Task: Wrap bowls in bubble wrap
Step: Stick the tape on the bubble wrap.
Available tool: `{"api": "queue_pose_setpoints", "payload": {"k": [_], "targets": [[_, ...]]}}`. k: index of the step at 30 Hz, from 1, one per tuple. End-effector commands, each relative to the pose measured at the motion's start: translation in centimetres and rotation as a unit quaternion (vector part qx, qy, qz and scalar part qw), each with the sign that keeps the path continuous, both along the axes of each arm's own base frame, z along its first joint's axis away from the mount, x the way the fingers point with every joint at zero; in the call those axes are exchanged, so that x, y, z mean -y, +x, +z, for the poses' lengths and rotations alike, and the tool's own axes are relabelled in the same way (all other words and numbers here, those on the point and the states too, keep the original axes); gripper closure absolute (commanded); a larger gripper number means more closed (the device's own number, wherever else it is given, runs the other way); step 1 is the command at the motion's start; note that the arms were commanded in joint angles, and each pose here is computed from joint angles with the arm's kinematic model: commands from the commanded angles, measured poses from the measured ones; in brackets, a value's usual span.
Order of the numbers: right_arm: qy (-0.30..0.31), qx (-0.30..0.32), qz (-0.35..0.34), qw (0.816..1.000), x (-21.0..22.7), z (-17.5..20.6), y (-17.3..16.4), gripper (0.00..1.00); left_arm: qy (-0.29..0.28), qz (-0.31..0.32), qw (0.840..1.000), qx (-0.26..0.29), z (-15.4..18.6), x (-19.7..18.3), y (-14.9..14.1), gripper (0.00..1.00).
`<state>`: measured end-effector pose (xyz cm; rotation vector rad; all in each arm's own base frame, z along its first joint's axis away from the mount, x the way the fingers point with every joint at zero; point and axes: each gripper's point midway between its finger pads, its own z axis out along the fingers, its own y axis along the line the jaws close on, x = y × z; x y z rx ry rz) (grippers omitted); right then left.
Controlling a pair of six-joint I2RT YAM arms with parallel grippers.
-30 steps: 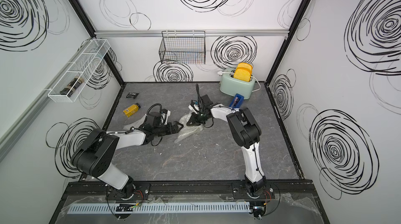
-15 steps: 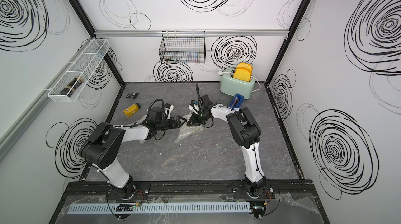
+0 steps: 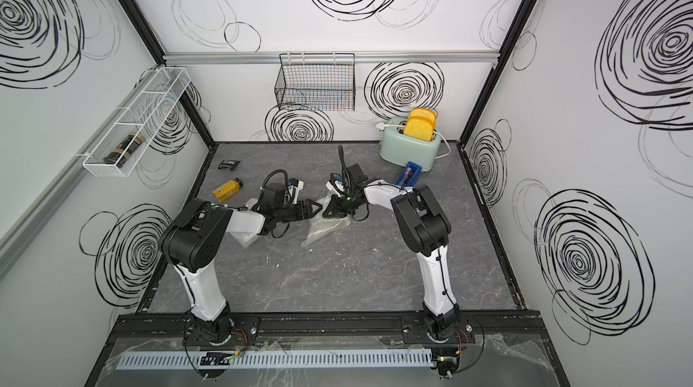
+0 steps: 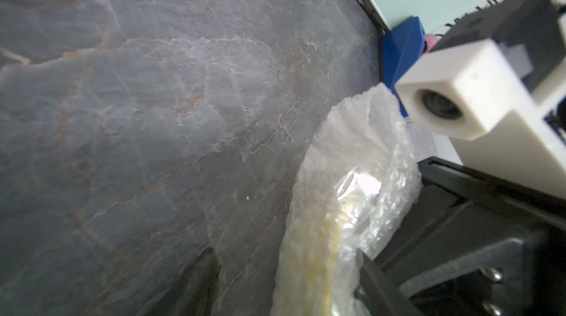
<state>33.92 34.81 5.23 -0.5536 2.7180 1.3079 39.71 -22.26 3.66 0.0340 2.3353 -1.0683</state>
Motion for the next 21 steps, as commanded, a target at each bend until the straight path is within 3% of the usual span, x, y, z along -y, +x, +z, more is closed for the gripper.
{"api": "queue_pose_setpoints", "payload": {"k": [1, 5, 10, 14, 19, 21], "targets": [[-0.027, -0.023, 0.003, 0.999, 0.7, -1.6, -0.7, 1.00, -0.018, 0.006, 1.000, 0.024, 0.6, 0.0, 1.3, 0.41], [-0.025, -0.012, 0.002, 1.000, 0.6, -0.6, -0.7, 0.97, -0.024, 0.007, 0.999, 0.025, 0.6, 0.1, 1.2, 0.49], [-0.021, 0.007, -0.005, 1.000, 0.7, 1.2, -0.4, 0.75, -0.026, 0.008, 0.999, 0.031, 0.9, 0.2, 1.0, 0.55], [-0.024, 0.022, -0.012, 0.999, 1.0, 2.4, -0.3, 0.65, -0.026, 0.009, 0.999, 0.033, 1.0, 0.1, 1.0, 0.55], [-0.023, 0.045, -0.023, 0.998, 1.6, 4.6, -0.4, 0.60, -0.027, 0.007, 0.999, 0.034, 1.1, 0.2, 0.9, 0.56], [-0.027, 0.060, -0.025, 0.998, 1.9, 5.6, -0.5, 0.64, -0.027, 0.008, 0.999, 0.034, 1.1, 0.1, 0.9, 0.56]]}}
